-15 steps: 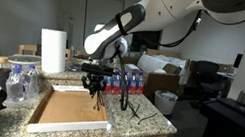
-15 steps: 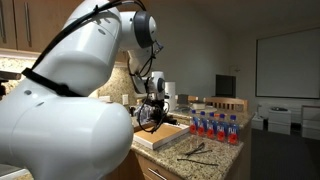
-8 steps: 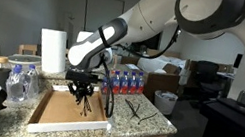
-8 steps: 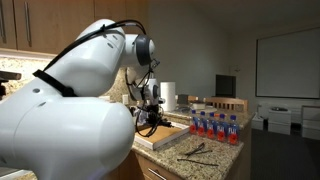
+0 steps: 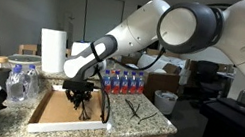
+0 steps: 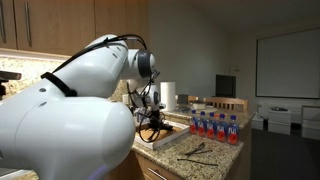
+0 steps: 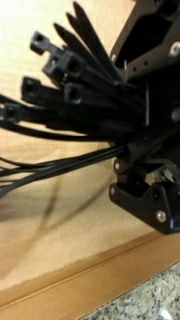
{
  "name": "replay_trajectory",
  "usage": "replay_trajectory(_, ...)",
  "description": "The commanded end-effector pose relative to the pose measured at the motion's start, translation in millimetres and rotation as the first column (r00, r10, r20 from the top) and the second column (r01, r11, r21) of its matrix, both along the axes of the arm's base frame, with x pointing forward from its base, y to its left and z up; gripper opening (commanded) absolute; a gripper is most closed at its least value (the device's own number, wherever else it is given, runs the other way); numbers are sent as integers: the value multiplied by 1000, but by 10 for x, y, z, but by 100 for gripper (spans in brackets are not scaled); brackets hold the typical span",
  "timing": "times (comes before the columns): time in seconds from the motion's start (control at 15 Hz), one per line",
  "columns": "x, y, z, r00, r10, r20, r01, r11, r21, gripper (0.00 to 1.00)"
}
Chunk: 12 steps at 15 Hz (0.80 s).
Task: Pick up the black objects from the counter and put them on the box cover
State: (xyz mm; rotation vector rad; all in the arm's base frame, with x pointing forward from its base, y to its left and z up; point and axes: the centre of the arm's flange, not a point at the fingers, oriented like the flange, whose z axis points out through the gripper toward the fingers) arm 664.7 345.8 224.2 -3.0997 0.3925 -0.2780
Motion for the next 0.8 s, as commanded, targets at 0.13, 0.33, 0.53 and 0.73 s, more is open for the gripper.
replay_trajectory(0.13,139,19,-56,999,-10,31,10,1000,-13,4)
replay_trajectory(0.33,160,8,-49,999,-10,37,11,1000,-10,31)
replay_trajectory(0.53,174,31,-53,999,-11,31,12,1000,-13,49)
replay_trajectory(0.73,175,32,-41,1000,-13,20,14,1000,-21,68)
